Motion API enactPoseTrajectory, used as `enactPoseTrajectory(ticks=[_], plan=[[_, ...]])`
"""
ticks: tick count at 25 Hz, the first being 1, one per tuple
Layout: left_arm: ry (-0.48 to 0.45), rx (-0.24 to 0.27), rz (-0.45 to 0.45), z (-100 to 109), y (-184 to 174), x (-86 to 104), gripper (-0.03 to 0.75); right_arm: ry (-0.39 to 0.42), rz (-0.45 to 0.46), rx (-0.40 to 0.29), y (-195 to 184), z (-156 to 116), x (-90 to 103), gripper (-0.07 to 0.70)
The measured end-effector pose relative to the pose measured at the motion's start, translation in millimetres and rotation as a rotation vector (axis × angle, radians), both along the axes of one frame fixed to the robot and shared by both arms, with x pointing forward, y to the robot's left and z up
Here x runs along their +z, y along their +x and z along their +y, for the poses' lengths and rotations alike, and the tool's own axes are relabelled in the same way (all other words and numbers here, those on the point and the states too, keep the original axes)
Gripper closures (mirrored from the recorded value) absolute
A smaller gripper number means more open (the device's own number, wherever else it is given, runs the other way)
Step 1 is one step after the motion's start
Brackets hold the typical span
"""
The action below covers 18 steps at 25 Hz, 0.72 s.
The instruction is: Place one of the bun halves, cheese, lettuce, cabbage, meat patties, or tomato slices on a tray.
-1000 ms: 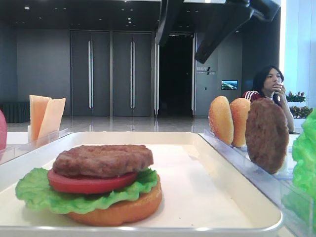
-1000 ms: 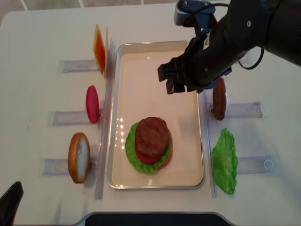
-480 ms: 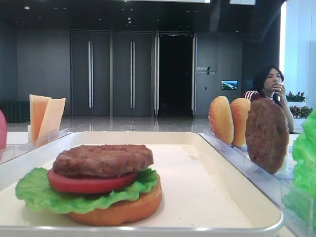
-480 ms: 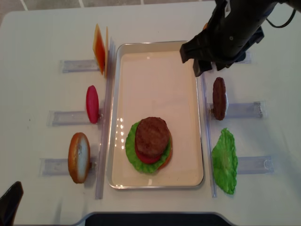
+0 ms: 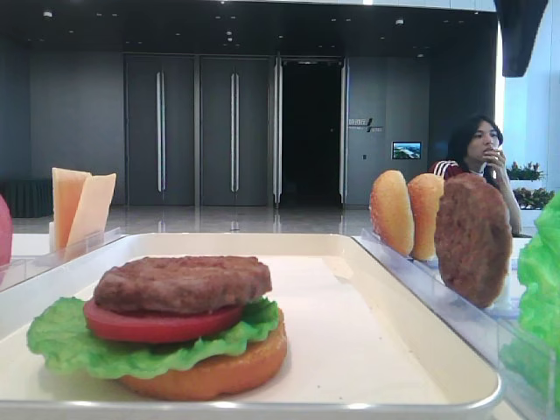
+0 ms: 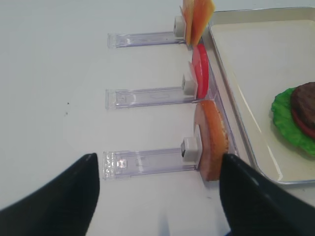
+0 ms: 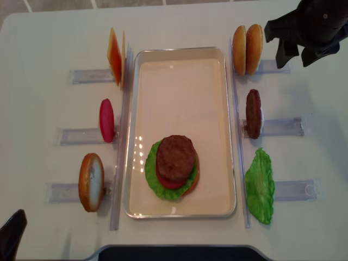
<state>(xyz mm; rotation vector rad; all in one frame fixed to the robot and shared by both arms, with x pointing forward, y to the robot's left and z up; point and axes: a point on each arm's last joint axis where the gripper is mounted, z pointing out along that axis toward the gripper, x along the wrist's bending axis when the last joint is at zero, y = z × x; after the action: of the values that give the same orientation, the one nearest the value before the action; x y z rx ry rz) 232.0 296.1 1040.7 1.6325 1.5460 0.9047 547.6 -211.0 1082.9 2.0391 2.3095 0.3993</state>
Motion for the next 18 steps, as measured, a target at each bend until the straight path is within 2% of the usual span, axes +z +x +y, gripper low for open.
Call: enactPoseTrajectory(ticks=[10, 18], plan=[[0.0, 0.0, 0.0, 0.0, 0.0, 0.0, 0.136, -0.013, -0.011, -0.082, 10.0, -48.9, 0.0, 0.21], [0.0, 0.0, 0.0, 0.0, 0.0, 0.0, 0.136, -0.03, -0.016, -0.082, 10.7, -58.5, 0.3, 0.21]])
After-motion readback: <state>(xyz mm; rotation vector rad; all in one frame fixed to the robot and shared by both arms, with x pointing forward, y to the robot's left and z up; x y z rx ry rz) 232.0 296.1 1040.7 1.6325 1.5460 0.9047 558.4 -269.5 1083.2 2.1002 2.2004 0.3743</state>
